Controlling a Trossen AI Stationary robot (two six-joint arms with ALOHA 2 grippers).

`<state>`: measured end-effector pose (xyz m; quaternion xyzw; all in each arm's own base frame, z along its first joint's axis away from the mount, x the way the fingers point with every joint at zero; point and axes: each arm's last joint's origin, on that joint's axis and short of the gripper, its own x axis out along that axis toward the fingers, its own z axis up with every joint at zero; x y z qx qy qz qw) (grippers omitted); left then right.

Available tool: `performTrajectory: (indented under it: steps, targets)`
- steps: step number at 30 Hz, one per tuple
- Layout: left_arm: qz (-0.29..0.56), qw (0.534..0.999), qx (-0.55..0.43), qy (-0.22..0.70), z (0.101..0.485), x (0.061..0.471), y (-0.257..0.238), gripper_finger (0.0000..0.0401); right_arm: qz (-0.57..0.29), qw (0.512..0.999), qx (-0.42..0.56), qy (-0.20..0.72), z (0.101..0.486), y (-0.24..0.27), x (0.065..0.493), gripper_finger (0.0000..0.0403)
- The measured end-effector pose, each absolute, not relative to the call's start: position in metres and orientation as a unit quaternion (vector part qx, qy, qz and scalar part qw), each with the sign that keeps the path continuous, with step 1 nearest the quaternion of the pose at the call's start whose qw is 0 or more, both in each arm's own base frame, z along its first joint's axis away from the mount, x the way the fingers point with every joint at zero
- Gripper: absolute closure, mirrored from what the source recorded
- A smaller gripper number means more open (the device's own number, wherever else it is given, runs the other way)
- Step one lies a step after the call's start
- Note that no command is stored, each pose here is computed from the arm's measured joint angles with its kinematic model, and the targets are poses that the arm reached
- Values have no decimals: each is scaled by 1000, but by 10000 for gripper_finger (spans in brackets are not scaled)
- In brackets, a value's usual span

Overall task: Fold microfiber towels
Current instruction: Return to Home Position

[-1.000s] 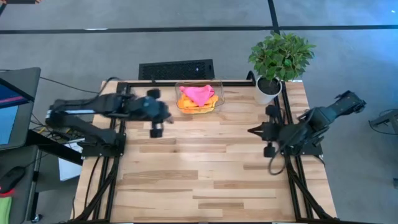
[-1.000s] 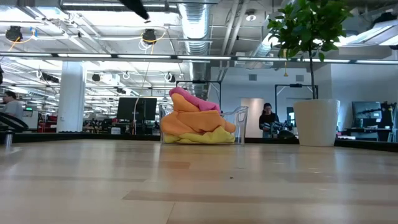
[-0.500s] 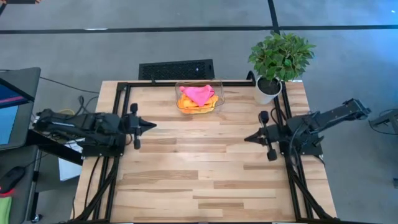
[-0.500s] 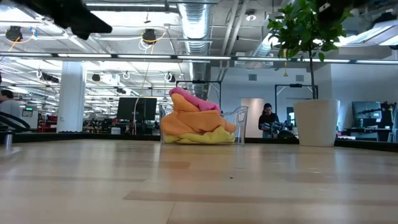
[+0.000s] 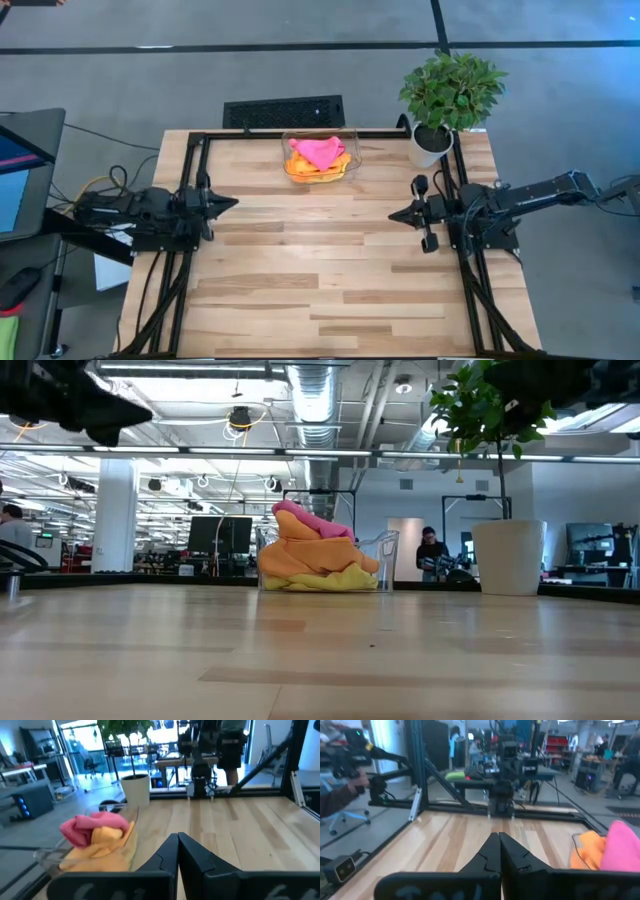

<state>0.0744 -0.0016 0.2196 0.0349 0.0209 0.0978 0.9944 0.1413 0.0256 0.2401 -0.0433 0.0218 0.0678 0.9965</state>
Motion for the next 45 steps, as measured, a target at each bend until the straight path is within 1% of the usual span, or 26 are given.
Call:
performTrajectory:
  steps: [3,5,8,11,15,20,28,31,38,45]
  targets:
    - [99,994,40,19,217,79,-2,401,75,996,-39,12,230,23,142,394]
    - [98,994,43,38,206,81,-3,401,73,997,-36,10,221,22,140,394]
    - [98,994,40,21,201,82,-3,401,73,997,-35,1,206,22,139,392]
    - [98,993,45,42,190,86,-3,401,78,996,-33,-16,192,22,136,392]
    - [117,991,45,39,187,87,-2,401,82,996,-33,-18,169,22,130,394]
    - [97,994,32,37,179,90,-4,401,84,996,-16,6,165,22,131,390]
    - [106,993,33,25,176,92,-4,401,99,995,-18,11,163,26,131,390]
    - [109,993,28,27,175,92,-4,401,101,995,-16,12,163,27,131,384]
    - [122,989,70,34,175,92,-3,401,101,995,-15,17,162,27,131,364]
    - [122,990,67,35,175,92,-3,401,101,994,-18,28,160,27,130,365]
